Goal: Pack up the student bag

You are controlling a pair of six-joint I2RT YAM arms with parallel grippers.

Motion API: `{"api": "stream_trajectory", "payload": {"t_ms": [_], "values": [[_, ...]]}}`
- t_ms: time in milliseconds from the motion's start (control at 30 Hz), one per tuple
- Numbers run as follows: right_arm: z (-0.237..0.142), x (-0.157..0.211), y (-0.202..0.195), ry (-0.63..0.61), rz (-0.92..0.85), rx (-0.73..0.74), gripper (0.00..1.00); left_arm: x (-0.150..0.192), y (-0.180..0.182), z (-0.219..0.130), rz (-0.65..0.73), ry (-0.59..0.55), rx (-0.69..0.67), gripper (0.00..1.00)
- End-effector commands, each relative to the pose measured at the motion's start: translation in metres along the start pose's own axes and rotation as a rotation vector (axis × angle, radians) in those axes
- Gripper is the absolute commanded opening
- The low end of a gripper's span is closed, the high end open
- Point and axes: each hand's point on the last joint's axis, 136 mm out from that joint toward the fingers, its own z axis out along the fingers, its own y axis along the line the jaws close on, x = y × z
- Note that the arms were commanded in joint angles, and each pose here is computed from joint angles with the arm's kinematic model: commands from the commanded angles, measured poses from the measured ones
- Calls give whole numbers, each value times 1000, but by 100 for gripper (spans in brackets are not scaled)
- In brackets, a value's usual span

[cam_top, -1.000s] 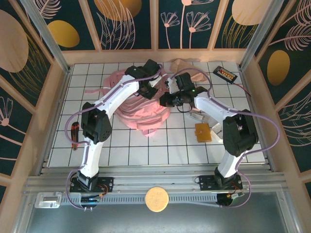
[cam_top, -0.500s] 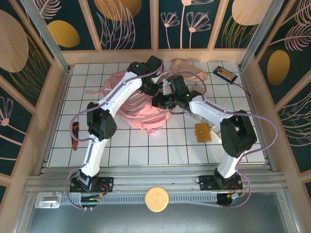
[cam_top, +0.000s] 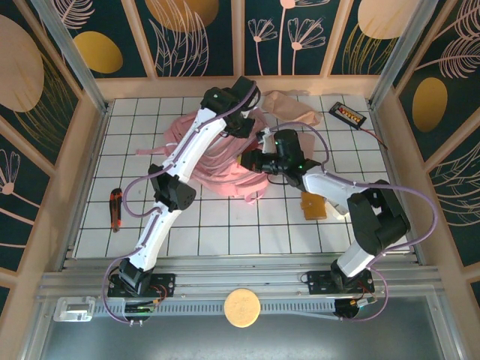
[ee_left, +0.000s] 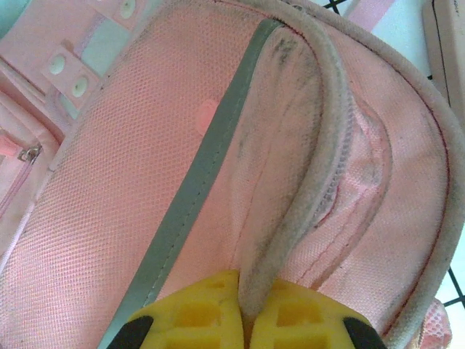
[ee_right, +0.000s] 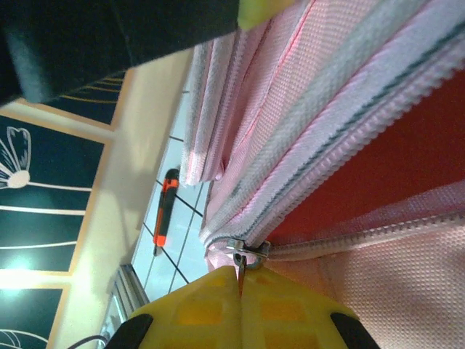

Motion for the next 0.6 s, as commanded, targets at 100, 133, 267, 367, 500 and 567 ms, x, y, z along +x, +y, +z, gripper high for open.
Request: {"api": "stream_trajectory", "payload": {"t_ms": [100, 133, 267, 367, 500, 567], "values": [[19, 60, 67, 102, -72, -273, 0, -82, 7, -36, -276, -352, 44, 0], [24, 65, 73, 104, -79, -293, 0, -83, 7, -34, -277, -354, 45, 0], [46, 98, 96, 148, -124, -352, 0, -84, 7, -28, -270, -355, 33, 0], [62, 126, 108, 205, -178, -357, 0, -84, 9, -25, -262, -354, 22, 0], [79, 148, 113, 212, -241, -348, 0, -87, 9, -28, -268, -368, 24, 0], [91, 148, 113, 185, -247, -353, 0, -88, 8, -30, -276, -374, 32, 0]]}}
